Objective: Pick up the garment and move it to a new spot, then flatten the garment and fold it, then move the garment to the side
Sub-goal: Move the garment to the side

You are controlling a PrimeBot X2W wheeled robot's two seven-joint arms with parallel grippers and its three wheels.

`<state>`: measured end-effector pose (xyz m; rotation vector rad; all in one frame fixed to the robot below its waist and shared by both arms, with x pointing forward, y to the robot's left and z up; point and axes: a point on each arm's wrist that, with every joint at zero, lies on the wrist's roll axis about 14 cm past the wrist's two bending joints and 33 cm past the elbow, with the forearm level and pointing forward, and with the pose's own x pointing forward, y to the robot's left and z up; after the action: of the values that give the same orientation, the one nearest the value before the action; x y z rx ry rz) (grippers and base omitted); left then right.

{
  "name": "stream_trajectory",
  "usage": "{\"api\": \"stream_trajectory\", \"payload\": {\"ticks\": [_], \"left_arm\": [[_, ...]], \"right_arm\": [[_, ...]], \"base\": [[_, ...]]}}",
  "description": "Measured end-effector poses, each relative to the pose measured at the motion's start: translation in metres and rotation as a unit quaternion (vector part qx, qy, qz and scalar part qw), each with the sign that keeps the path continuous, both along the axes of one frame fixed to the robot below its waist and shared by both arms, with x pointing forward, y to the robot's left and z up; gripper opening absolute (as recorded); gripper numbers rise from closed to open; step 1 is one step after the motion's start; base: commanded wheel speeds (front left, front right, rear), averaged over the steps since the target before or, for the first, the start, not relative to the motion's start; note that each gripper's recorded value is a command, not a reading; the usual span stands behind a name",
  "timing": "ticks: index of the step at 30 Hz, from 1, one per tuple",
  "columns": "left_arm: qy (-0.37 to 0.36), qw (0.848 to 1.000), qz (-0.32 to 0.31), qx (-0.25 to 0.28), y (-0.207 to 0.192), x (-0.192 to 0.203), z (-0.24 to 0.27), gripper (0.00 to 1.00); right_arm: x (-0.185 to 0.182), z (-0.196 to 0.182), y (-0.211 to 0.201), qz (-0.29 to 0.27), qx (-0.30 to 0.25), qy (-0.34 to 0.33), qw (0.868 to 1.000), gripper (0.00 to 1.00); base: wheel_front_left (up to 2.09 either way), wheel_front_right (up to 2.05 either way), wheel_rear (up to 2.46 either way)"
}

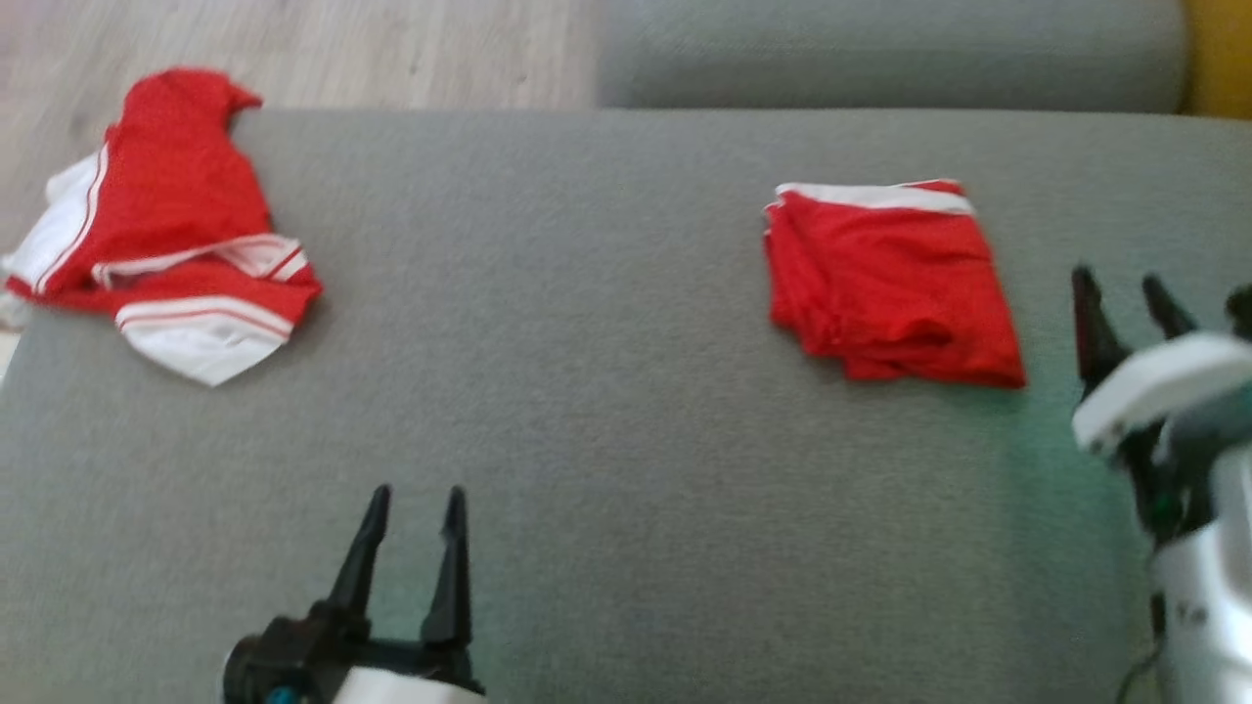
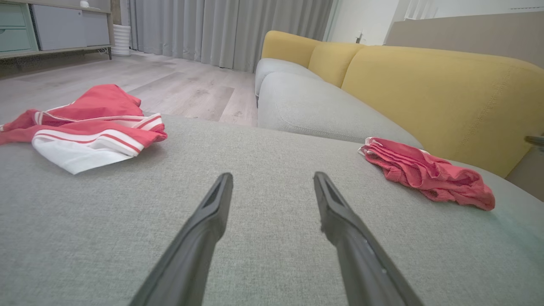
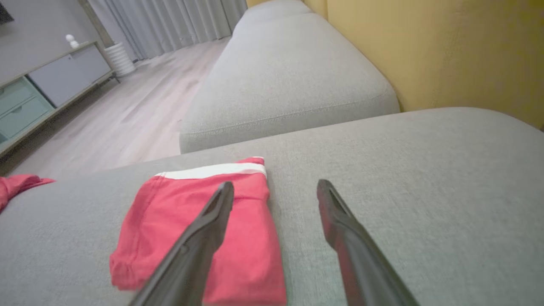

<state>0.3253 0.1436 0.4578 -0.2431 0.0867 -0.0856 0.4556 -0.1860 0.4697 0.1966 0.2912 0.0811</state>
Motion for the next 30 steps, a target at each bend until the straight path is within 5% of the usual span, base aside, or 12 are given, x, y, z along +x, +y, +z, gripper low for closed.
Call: {"api": "stream_trajectory", "payload": {"ticks": [6,15,16,17,18,25,30], "left_arm": [[0.024,1.000,0.014,-0.003,0.006,-0.002,-0.012,1.00],[0.047,0.997,0.055,0.000,0.025,-0.013,-0.022,1.00],[0.050,0.997,0.059,0.001,0.027,-0.013,-0.024,1.00],[0.052,0.997,0.062,0.003,0.029,-0.013,-0.025,1.00],[0.054,0.997,0.062,0.003,0.028,-0.013,-0.026,1.00],[0.048,0.999,0.024,-0.002,0.009,0.006,-0.026,1.00],[0.036,0.999,-0.033,0.000,-0.019,0.031,-0.024,1.00]], "right_arm": [[0.039,-0.037,0.030,0.038,0.003,0.119,0.992,1.00],[0.053,-0.102,0.053,0.021,0.049,0.231,0.971,1.00],[0.056,-0.102,0.061,0.024,0.062,0.233,0.970,0.89],[0.059,-0.101,0.066,0.025,0.075,0.231,0.970,0.31],[0.062,-0.099,0.069,0.025,0.083,0.230,0.969,0.00],[0.055,-0.094,0.039,0.002,0.072,0.218,0.973,0.00],[0.049,-0.076,-0.059,-0.061,-0.024,0.198,0.978,0.00]], "base": [[0.00,0.00,0.00],[0.00,0.00,0.00],[0.00,0.00,0.00],[0.00,0.00,0.00],[0.00,0.00,0.00],[0.00,0.00,0.00],[0.00,0.00,0.00]]}}
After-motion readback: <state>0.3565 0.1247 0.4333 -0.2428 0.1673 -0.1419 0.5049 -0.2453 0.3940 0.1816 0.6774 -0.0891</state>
